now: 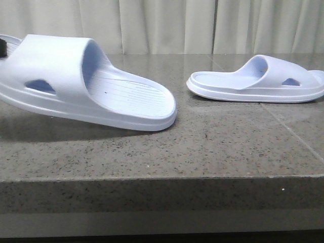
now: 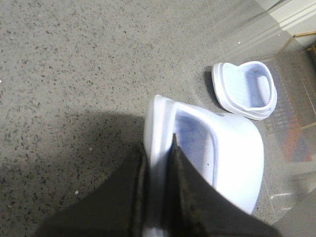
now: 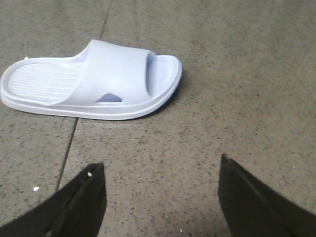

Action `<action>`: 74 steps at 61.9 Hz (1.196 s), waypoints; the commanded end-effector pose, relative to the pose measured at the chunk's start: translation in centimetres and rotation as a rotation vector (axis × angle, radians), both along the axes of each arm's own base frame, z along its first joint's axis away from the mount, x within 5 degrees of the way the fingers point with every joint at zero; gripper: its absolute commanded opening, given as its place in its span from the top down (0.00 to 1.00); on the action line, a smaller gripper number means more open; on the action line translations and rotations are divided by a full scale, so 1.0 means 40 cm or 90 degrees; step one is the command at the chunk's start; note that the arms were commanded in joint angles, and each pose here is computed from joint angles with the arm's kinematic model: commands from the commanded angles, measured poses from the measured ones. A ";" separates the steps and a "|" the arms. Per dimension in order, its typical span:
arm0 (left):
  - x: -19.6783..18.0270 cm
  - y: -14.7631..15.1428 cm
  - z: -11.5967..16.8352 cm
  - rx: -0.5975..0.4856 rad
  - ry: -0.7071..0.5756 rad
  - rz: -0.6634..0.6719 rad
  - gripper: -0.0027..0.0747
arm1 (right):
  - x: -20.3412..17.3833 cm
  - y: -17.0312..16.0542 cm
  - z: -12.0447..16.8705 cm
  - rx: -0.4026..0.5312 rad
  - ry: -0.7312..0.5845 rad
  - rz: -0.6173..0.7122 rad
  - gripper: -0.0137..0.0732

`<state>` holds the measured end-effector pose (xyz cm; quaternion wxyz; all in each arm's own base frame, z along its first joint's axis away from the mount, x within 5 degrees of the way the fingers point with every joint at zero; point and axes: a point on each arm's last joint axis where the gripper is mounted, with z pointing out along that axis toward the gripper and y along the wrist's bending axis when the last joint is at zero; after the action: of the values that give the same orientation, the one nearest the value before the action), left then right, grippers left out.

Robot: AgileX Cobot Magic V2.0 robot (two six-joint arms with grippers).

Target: Insert blue slippers together front up

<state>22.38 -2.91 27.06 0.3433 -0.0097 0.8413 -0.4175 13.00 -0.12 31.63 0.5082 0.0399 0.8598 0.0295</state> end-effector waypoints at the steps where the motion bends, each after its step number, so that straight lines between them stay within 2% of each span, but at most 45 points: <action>1: 0.000 -0.009 0.043 -0.047 -0.039 0.004 0.99 | 0.039 -0.028 0.045 0.005 -0.006 -0.049 0.26; 4: 0.000 -0.009 0.043 -0.047 -0.039 0.004 0.99 | 0.063 -0.049 0.041 0.013 0.043 -0.079 0.26; 12: 0.000 -0.009 0.043 -0.047 -0.039 0.003 0.99 | 0.125 -0.105 0.033 0.056 0.112 -0.140 0.26; 16: -0.001 -0.009 0.043 -0.046 -0.038 0.003 0.99 | 0.156 -0.124 0.028 0.080 0.135 -0.141 0.26; 31: -0.002 -0.009 0.041 -0.036 -0.040 -0.002 0.99 | 0.287 -0.161 0.014 0.189 0.158 -0.038 0.26; 39: -0.002 -0.009 0.041 -0.036 -0.040 -0.002 0.99 | 0.360 -0.174 -0.009 0.228 0.156 0.015 0.26; 65: -0.002 -0.009 0.041 -0.036 -0.040 -0.002 0.99 | 0.521 -0.221 -0.093 0.284 0.207 0.081 0.26; 74: -0.002 -0.009 0.041 -0.036 -0.040 -0.002 0.99 | 0.558 -0.221 -0.114 0.324 0.217 0.126 0.26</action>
<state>22.38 -2.91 27.07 0.3449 -0.0077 0.8409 -0.4170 34.85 -9.13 24.73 0.2896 0.1007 0.9162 0.2582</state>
